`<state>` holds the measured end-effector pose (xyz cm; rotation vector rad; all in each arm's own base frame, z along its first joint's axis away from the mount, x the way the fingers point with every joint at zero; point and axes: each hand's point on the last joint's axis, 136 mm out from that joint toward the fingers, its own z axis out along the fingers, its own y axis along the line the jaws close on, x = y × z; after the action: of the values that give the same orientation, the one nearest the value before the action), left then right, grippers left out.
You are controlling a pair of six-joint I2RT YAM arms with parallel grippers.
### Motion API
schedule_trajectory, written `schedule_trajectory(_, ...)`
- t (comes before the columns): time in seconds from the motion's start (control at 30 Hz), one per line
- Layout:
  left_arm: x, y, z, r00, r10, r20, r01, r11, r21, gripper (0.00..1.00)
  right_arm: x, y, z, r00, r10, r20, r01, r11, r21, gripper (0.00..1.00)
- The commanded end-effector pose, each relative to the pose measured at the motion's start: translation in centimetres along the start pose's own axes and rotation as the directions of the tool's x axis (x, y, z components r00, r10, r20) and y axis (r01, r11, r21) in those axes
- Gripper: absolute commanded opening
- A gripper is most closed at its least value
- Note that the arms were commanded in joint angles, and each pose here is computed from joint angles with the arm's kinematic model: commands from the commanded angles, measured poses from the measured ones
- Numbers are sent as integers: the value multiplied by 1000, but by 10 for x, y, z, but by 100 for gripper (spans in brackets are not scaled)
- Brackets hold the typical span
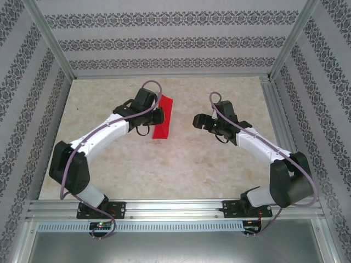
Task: Fold a paper plane with a square sheet of paper (pick it up from the middle)
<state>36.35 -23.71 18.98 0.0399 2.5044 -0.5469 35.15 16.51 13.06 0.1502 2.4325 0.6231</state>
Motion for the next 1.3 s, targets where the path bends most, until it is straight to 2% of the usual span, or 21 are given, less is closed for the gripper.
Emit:
schedule_trajectory(0.0, 15, 47, -27, 992, 106, -66, -121, 947, -297, 10, -17, -9, -12, 995, -9, 102, 5, 999, 37, 97)
schedule_trajectory(0.13, 6, 58, -36, 980, 185, -78, -200, 871, -450, 10, -20, -14, -21, 990, -18, 140, 10, 998, 56, 98)
schedule_trajectory(0.23, 4, 67, -28, 965, 231, -120, -258, 781, -568, 10, -20, -21, -27, 987, -14, 163, 0, 996, 86, 98)
schedule_trajectory(0.3, 6, 72, -19, 953, 257, -162, -299, 703, -645, 11, -21, -25, -31, 984, -8, 176, -10, 995, 100, 98)
schedule_trajectory(0.47, 10, 72, 8, 909, 324, -263, -404, 527, -748, 11, -20, -33, -34, 983, 15, 186, -37, 993, 116, 98)
schedule_trajectory(0.57, 16, 65, 29, 887, 349, -301, -445, 478, -757, 11, -19, -37, -32, 982, 35, 183, -58, 991, 120, 98)
schedule_trajectory(0.77, 48, 46, 81, 855, 373, -361, -512, 491, -705, 11, -18, -46, -32, 981, 74, 178, -99, 986, 136, 98)
schedule_trajectory(0.93, 76, 31, 113, 836, 378, -397, -547, 535, -644, 13, -17, -54, -34, 979, 92, 181, -121, 980, 157, 98)
schedule_trajectory(1.07, 91, 23, 126, 833, 368, -413, -553, 582, -596, 17, -16, -58, -34, 977, 110, 184, -141, 976, 164, 98)
schedule_trajectory(1.27, 102, 14, 133, 836, 351, -421, -542, 646, -537, 30, -15, -60, -31, 975, 136, 175, -164, 973, 161, 98)
